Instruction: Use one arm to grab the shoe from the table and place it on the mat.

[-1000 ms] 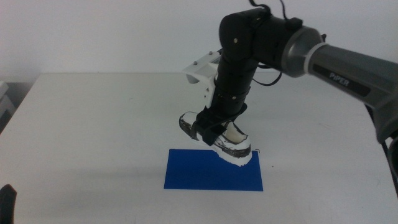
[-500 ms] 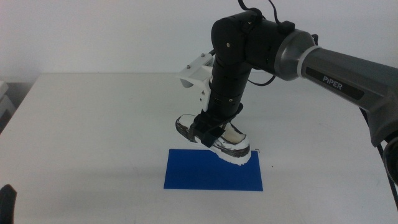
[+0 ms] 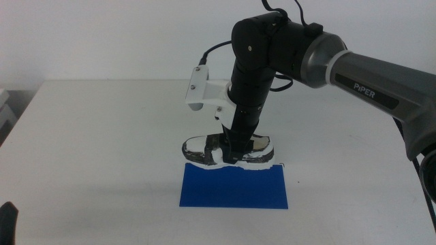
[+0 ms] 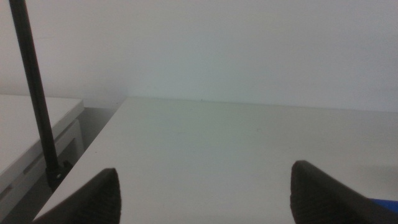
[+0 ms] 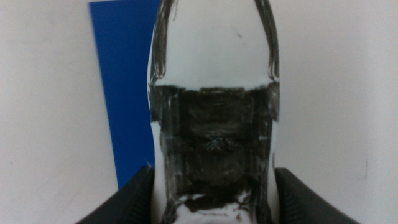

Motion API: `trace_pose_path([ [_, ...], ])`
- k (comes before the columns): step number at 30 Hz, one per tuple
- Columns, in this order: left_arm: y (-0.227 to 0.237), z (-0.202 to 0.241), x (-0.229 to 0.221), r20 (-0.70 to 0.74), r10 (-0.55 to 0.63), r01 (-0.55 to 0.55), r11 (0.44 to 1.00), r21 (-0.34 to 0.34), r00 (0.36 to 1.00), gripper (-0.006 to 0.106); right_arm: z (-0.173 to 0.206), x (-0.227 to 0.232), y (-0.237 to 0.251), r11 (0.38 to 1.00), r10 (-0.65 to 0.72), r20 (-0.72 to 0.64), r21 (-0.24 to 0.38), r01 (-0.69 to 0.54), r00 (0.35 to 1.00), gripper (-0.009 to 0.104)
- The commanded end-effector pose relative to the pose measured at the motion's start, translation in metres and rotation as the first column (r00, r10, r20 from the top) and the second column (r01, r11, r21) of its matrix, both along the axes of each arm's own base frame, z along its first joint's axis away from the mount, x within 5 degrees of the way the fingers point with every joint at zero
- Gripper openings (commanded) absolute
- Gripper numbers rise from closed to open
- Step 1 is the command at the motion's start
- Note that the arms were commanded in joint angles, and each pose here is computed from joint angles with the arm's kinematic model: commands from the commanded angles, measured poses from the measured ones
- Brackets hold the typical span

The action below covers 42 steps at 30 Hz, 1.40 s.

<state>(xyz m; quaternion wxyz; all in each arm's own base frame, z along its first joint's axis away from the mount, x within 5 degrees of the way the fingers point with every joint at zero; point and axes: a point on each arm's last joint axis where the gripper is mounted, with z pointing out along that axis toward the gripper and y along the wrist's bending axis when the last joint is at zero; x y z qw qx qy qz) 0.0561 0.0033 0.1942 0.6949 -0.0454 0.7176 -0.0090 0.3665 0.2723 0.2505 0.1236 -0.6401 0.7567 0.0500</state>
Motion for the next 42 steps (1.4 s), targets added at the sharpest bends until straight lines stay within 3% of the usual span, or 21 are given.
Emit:
trace_pose_path([
  [1, -0.001, 0.006, 0.0, 0.08, -0.014, 0.014, 1.0, -0.002, 0.997, 0.094, 0.037, -0.011, -0.004, 0.996, 0.076, 0.042, 0.037, -0.078, 0.996, -0.004],
  [17, -0.001, 0.006, 0.0, 0.08, -0.014, 0.014, 1.0, -0.002, 0.997, 0.094, 0.029, -0.009, -0.003, 0.999, -0.005, -0.004, 0.048, 0.005, 1.0, -0.004],
  [26, -0.001, 0.006, 0.0, 0.08, -0.014, 0.014, 1.0, -0.002, 0.997, 0.094, -0.002, -0.005, 0.003, 1.0, -0.001, -0.064, 0.004, 0.002, 0.998, -0.004],
  [42, -0.001, 0.006, 0.0, 0.08, -0.014, 0.014, 1.0, -0.002, 0.997, 0.094, -0.022, -0.001, 0.006, 1.0, -0.021, -0.108, -0.018, 0.019, 0.994, -0.004],
])
